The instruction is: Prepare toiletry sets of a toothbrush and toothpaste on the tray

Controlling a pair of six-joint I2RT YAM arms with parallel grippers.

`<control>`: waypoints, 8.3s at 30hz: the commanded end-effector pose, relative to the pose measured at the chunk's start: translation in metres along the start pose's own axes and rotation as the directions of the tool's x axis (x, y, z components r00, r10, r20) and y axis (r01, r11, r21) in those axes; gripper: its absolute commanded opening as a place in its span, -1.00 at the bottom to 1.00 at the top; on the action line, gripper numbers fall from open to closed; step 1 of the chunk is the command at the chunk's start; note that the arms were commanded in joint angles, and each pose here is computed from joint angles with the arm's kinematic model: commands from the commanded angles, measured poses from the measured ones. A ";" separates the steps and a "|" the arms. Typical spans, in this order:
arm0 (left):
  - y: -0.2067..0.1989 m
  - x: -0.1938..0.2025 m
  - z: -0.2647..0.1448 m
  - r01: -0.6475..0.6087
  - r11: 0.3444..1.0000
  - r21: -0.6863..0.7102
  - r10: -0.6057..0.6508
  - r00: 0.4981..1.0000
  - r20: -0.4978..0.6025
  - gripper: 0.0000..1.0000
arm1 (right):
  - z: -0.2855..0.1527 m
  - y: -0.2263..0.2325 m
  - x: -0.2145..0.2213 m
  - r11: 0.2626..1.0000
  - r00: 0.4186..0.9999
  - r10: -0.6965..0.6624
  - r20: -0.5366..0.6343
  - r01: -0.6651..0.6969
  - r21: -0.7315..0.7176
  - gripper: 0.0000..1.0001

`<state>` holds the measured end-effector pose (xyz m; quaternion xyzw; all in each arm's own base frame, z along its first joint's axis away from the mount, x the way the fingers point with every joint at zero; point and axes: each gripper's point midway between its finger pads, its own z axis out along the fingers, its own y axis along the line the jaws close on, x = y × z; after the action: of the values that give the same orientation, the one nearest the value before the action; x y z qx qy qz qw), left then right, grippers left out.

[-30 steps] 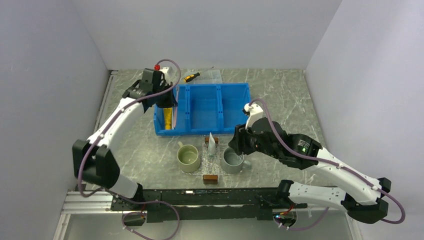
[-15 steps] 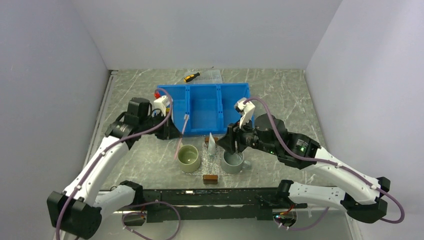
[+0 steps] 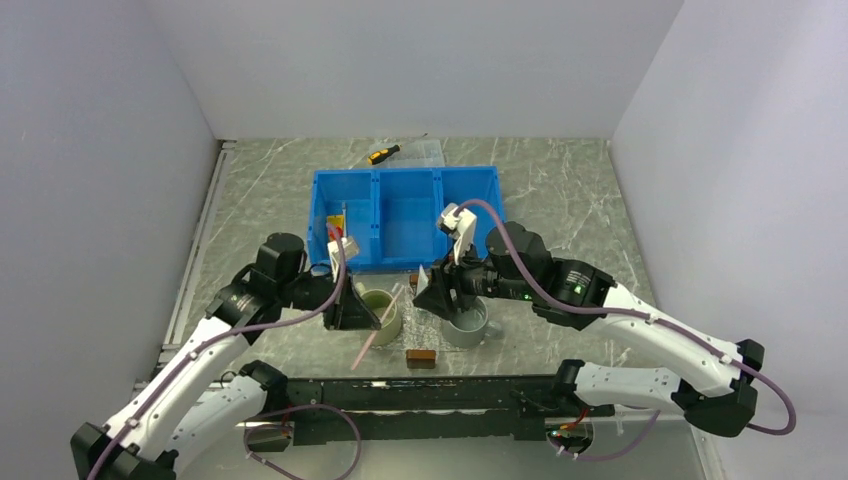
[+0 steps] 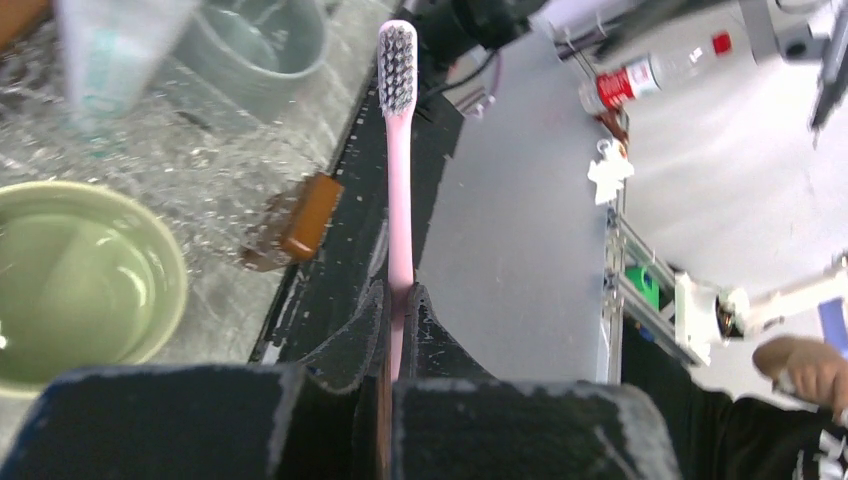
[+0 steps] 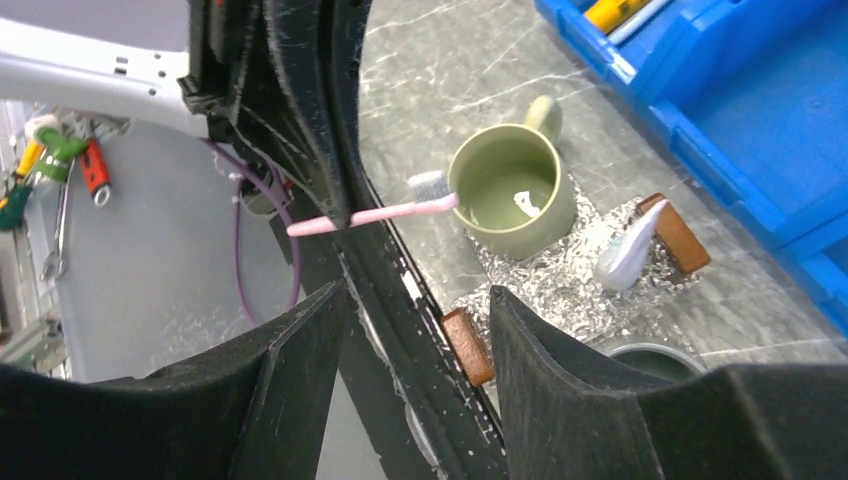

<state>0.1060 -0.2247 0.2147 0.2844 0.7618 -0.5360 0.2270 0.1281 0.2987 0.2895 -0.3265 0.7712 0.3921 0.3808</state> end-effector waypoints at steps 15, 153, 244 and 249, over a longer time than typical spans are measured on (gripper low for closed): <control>-0.067 0.025 -0.012 -0.301 0.915 0.270 0.302 0.952 0.038 -1.00 | -0.018 0.072 0.002 0.906 0.996 -0.091 -0.022 0.074 -0.417 0.22; -0.007 0.003 -0.014 -0.211 0.967 -0.143 0.226 0.970 0.094 0.99 | 0.059 -0.064 0.057 0.871 0.934 0.085 -0.346 0.099 0.481 -1.00; 0.002 0.004 -0.009 -0.175 0.974 -0.146 0.187 0.980 0.070 0.99 | 0.036 -0.079 0.097 0.827 0.926 0.153 -0.346 0.071 0.557 -0.51; 0.002 0.004 -0.009 -0.174 0.974 -0.147 0.185 0.980 0.070 0.99 | 0.035 -0.078 0.091 0.828 0.936 0.155 -0.316 0.051 0.558 -0.40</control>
<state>0.1022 -0.2122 0.2005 0.3037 0.7731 -0.4623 0.3103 0.1549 0.2735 0.1568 -0.2608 0.9195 0.0806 0.2828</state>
